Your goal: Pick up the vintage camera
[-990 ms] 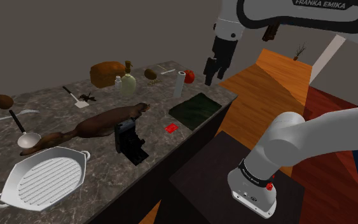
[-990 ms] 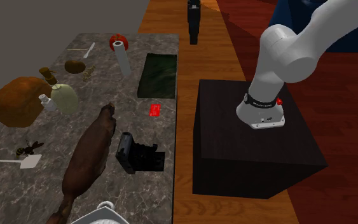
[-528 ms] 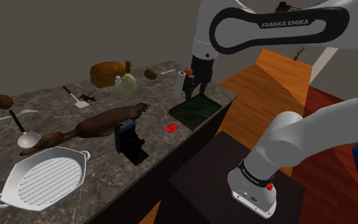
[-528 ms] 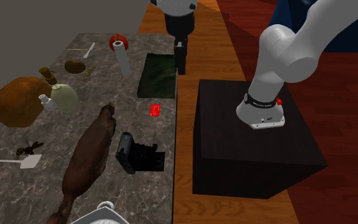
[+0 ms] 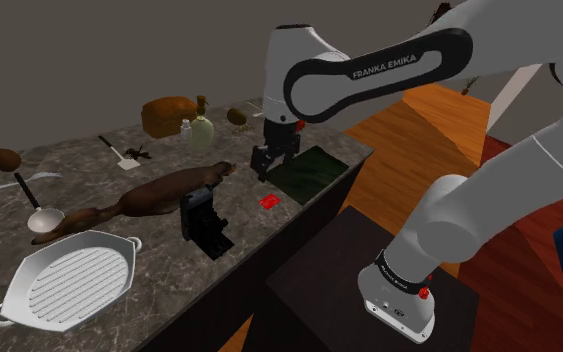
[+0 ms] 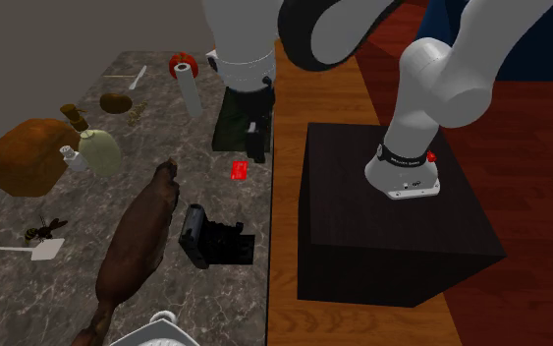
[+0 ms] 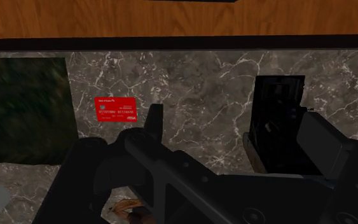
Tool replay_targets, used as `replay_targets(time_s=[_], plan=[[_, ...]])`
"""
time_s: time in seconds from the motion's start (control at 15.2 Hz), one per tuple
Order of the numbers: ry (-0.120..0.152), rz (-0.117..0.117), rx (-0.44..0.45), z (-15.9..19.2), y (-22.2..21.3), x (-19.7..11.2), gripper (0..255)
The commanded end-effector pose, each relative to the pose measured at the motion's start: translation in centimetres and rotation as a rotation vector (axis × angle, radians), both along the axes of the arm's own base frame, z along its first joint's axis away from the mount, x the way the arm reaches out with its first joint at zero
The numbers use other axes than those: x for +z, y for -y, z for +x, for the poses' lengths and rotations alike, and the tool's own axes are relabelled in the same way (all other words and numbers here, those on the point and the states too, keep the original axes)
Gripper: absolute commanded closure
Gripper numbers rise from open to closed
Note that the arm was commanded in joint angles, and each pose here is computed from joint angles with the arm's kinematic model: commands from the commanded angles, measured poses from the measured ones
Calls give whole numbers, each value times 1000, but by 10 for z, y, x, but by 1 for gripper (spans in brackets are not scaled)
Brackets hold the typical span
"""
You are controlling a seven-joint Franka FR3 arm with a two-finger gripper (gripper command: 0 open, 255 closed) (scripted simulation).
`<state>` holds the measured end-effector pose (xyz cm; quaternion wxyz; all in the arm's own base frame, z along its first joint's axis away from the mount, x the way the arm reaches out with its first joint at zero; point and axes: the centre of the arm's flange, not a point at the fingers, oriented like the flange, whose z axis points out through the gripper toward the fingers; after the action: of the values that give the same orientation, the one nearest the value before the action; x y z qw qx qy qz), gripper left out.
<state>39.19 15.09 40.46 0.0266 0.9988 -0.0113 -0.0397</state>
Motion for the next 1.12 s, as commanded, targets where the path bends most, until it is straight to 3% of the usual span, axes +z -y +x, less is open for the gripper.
replay_targets(time_s=[0.0,1.06], plan=[[-2,1,-6,8,-15,-23,0],[-24,1,-41,76,-127,-170,0]])
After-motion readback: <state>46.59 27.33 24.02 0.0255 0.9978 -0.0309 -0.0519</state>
